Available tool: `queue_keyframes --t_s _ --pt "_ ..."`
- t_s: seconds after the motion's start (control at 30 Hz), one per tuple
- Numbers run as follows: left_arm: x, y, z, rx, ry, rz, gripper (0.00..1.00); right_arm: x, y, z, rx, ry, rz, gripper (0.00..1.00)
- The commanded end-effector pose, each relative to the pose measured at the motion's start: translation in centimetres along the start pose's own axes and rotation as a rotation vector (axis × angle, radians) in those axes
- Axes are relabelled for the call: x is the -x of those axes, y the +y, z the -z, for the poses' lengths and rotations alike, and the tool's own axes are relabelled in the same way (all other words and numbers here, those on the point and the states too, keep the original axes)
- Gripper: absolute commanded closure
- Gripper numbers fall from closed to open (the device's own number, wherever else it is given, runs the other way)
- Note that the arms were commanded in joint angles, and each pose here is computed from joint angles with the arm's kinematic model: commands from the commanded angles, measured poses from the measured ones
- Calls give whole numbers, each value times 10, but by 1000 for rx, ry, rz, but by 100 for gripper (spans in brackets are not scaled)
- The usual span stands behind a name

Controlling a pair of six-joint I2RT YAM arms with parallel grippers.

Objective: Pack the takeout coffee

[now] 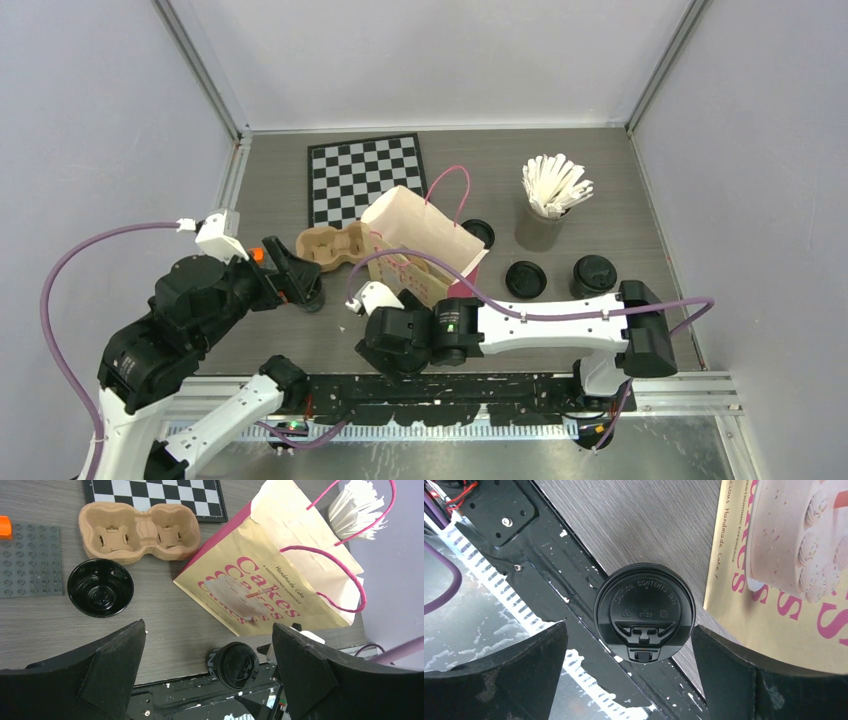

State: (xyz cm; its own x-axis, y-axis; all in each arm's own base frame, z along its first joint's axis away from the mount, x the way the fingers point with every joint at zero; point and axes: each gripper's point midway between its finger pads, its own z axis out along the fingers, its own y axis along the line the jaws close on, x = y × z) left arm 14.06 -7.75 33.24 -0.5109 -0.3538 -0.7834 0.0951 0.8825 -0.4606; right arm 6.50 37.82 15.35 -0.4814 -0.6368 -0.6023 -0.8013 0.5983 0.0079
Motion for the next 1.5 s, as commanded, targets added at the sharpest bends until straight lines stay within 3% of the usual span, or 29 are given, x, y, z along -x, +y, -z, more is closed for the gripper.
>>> queue_keyframes --t_s 0.0,0.73,1.47 --pt "1 6 1 16 -16 -23 0 -5 0 -5 20 41 -33 3" --pt "-5 14 1 41 -12 -33 0 -22 -12 -29 -59 106 21 2" --pt "-9 22 2 71 3 -53 0 -29 -16 -25 -64 131 34 27"
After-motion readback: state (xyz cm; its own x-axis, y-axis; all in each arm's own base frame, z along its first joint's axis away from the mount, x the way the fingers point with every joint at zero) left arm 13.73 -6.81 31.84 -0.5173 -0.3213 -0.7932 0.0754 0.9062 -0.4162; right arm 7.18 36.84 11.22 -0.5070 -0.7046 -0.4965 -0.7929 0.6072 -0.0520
